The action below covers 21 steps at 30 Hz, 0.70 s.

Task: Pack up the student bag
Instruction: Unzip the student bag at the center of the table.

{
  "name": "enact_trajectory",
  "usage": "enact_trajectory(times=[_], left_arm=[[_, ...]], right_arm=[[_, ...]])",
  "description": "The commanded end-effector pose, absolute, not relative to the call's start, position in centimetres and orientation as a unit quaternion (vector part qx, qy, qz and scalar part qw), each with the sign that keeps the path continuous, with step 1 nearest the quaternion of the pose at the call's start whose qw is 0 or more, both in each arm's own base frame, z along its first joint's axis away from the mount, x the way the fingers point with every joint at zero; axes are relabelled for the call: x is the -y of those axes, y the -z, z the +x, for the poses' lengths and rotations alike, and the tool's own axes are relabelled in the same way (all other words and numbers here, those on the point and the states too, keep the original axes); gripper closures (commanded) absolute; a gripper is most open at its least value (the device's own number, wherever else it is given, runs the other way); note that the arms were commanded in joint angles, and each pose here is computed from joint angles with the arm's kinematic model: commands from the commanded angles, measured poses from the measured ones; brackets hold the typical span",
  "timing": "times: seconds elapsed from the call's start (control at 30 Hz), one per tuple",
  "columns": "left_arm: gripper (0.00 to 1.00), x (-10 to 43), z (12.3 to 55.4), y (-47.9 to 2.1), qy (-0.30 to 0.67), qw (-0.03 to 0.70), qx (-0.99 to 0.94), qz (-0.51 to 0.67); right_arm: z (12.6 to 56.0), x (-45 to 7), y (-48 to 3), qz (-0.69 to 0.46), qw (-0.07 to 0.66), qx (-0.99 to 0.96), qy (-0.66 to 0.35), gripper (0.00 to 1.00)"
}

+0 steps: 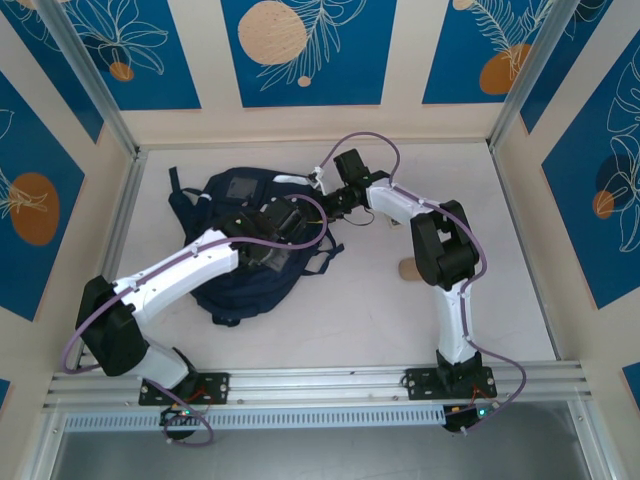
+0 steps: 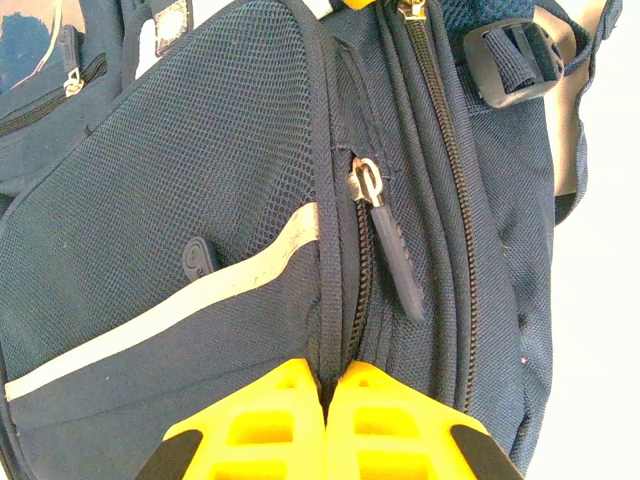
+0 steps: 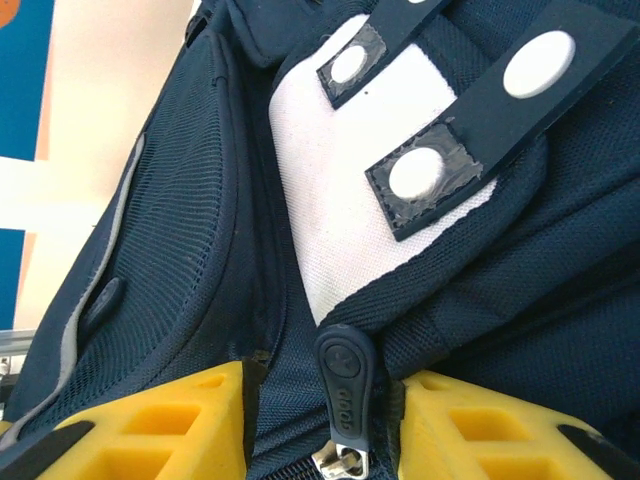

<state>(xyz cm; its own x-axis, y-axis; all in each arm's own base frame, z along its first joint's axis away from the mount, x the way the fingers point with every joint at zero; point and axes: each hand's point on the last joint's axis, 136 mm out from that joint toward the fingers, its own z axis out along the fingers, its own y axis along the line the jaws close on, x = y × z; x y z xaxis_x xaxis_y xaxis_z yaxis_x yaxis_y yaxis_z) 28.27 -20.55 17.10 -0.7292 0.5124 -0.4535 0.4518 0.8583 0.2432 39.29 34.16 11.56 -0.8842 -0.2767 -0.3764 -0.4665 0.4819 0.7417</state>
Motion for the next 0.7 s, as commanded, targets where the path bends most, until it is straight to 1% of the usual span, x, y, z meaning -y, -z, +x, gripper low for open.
enact_trajectory(times=[0.0, 0.1, 0.27, 0.37, 0.67], left_arm=[[1.00, 21.2, 29.2, -18.9, -0.037, 0.297, -0.925, 0.233], [1.00, 21.2, 29.2, -18.9, -0.038, 0.297, -0.925, 0.233], [1.00, 21.0, 29.3, -18.7, -0.043, 0.294, -0.926, 0.231], [1.00, 20.9, 29.3, -18.5, -0.047, 0.292, -0.928, 0.228], [1.00, 21.6, 30.0, -18.1, -0.047, 0.284, -0.933, 0.217]], right_arm=[[39.7, -33.9, -10.7, -0.231, 0.119, -0.870, -0.418, 0.59], [39.7, -34.0, -10.4, -0.237, 0.121, -0.872, -0.412, 0.65], [39.5, -33.8, -11.2, -0.243, 0.135, -0.870, -0.408, 0.83], [39.2, -33.4, -12.4, -0.247, 0.155, -0.864, -0.410, 0.88], [36.2, -32.3, -14.8, -0.238, 0.171, -0.851, -0.437, 0.91]])
